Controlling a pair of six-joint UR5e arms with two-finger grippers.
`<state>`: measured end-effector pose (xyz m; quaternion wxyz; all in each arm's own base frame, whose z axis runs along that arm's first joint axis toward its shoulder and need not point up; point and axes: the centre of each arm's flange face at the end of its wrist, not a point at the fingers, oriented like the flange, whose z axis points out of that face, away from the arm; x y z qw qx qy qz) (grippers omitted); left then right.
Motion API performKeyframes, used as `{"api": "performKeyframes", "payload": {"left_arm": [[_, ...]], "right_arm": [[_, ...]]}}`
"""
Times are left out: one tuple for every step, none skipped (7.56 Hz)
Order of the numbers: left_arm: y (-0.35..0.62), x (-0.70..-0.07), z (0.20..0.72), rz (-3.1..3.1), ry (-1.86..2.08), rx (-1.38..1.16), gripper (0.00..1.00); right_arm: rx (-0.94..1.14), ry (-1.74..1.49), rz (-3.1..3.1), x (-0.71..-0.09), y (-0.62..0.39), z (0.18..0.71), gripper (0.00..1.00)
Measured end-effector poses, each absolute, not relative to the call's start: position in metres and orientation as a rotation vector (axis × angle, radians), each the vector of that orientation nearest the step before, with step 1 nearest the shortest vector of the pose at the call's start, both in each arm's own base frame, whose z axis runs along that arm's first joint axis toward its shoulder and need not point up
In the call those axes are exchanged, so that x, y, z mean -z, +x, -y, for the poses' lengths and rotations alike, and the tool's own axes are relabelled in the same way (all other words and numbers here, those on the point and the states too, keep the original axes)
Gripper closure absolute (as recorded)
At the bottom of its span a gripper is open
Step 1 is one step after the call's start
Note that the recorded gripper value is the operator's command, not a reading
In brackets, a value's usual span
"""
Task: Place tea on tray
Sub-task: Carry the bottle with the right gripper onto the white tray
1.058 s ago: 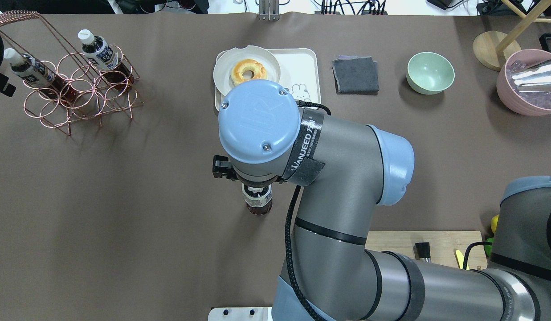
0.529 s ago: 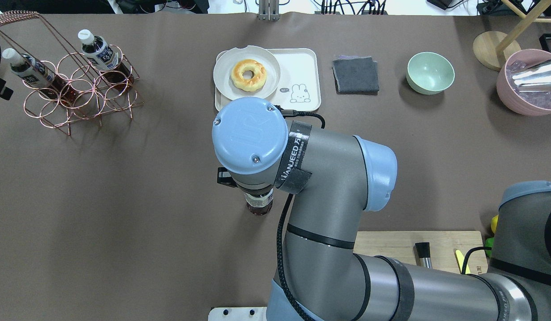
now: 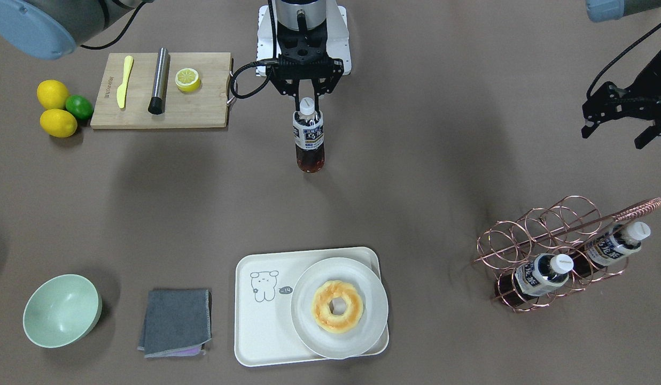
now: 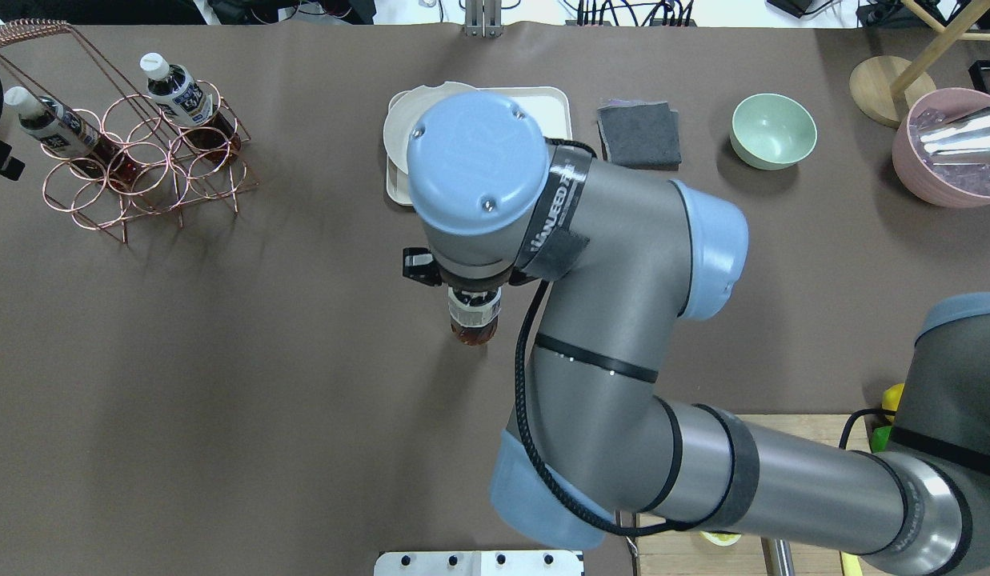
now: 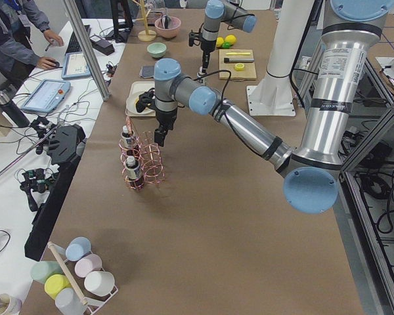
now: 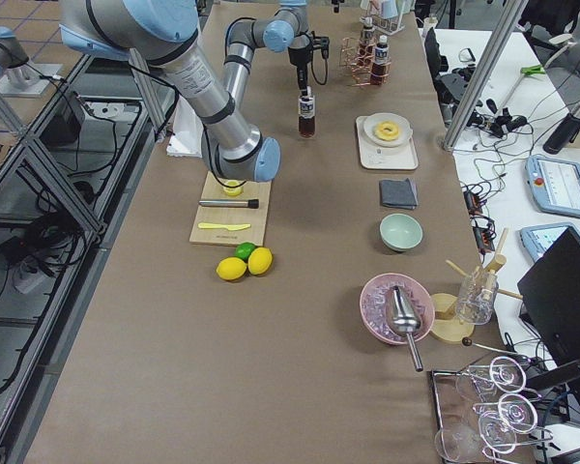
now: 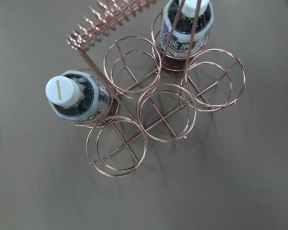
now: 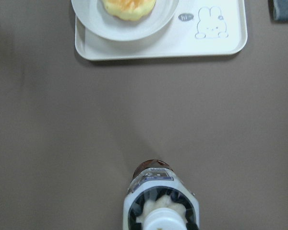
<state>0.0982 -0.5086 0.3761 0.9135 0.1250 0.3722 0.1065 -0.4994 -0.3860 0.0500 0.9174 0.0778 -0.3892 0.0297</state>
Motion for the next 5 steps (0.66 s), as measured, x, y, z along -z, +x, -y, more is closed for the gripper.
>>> {"api": "performKeyframes", "payload": {"left_arm": [[0.098, -0.374, 0.508, -0.768, 0.261, -0.219, 0.03], [0.098, -0.373, 0.507, -0.77, 0.263, -0.218, 0.03], [0.097, -0.372, 0.505, -0.771, 0.263, -0.217, 0.03], [0.096, -0.372, 0.501, -0.772, 0.265, -0.215, 0.03], [0.094, -0.369, 0.496, -0.778, 0.265, -0.201, 0.03]], "right_arm": [[-0.06, 0.173, 0.801, -0.05, -0.477, 0.414, 1.0], [-0.063, 0.188, 0.79, -0.055, -0.455, 0.45, 1.0], [-0.064, 0.194, 0.791, -0.067, -0.437, 0.499, 1.0], [-0.078, 0.193, 0.803, -0.08, -0.429, 0.552, 1.0], [-0.094, 0.184, 0.792, -0.088, -0.433, 0.61, 1.0]]}}
